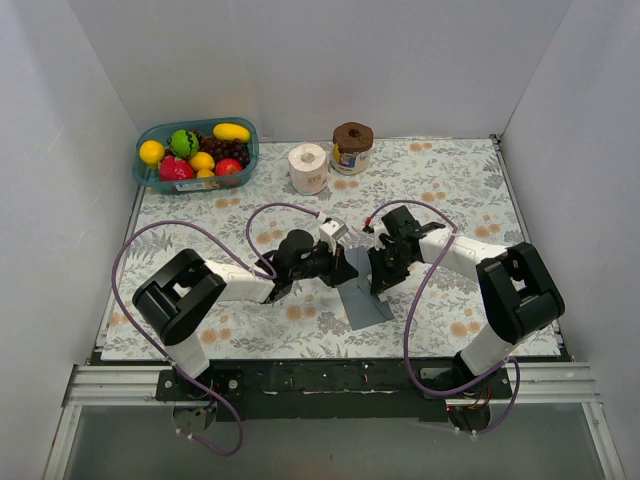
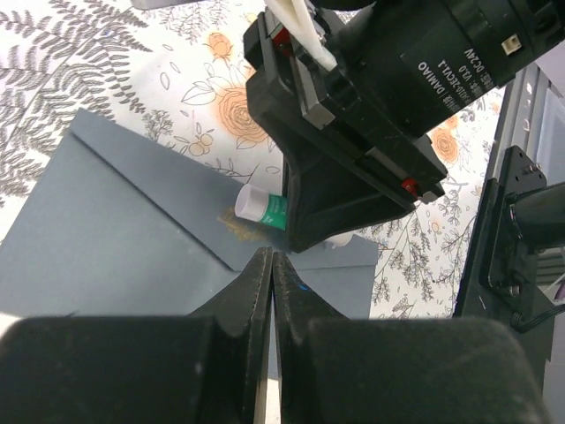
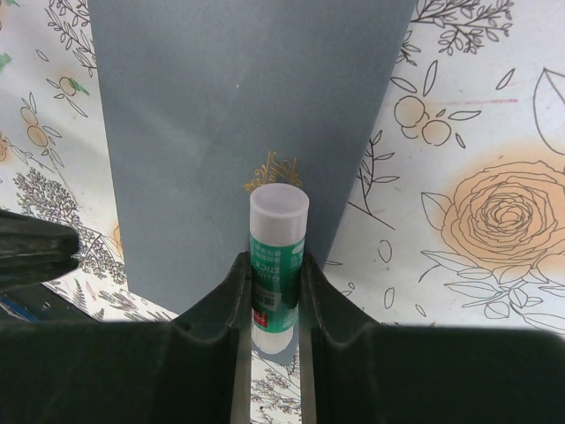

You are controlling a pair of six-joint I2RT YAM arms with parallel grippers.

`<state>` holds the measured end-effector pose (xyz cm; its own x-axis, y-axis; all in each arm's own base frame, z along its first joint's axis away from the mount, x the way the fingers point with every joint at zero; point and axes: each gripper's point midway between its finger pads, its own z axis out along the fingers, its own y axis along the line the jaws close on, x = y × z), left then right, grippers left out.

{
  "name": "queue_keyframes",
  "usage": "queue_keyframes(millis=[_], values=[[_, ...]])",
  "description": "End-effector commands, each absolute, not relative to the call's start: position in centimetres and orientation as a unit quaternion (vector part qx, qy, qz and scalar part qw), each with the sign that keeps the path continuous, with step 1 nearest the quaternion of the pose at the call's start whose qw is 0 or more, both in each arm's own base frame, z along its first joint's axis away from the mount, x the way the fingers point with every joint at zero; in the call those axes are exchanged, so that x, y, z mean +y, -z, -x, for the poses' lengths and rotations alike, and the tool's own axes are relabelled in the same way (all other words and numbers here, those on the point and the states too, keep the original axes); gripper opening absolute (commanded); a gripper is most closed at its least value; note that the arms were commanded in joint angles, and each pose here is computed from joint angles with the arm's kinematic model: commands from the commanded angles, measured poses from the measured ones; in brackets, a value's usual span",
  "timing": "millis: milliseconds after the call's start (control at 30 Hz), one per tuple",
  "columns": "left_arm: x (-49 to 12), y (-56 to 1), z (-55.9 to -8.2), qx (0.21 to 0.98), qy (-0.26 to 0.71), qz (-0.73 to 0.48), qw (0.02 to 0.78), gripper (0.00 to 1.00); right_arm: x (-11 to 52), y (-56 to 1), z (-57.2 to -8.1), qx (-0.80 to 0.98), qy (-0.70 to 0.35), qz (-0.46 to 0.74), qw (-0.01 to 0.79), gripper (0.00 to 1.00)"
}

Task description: Place the letter into the envelope and seal it

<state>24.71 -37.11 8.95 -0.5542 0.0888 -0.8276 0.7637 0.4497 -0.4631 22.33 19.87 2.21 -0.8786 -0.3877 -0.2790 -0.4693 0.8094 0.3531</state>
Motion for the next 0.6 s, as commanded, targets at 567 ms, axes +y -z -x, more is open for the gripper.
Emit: queue_keyframes(millis=[567], values=[[-39.7, -7.1, -25.2, 0.750, 0.464, -0.310, 0.354, 0.00, 19.5, -0.8, -21.7, 0.949, -0.198, 0.231, 0.080, 0.01]])
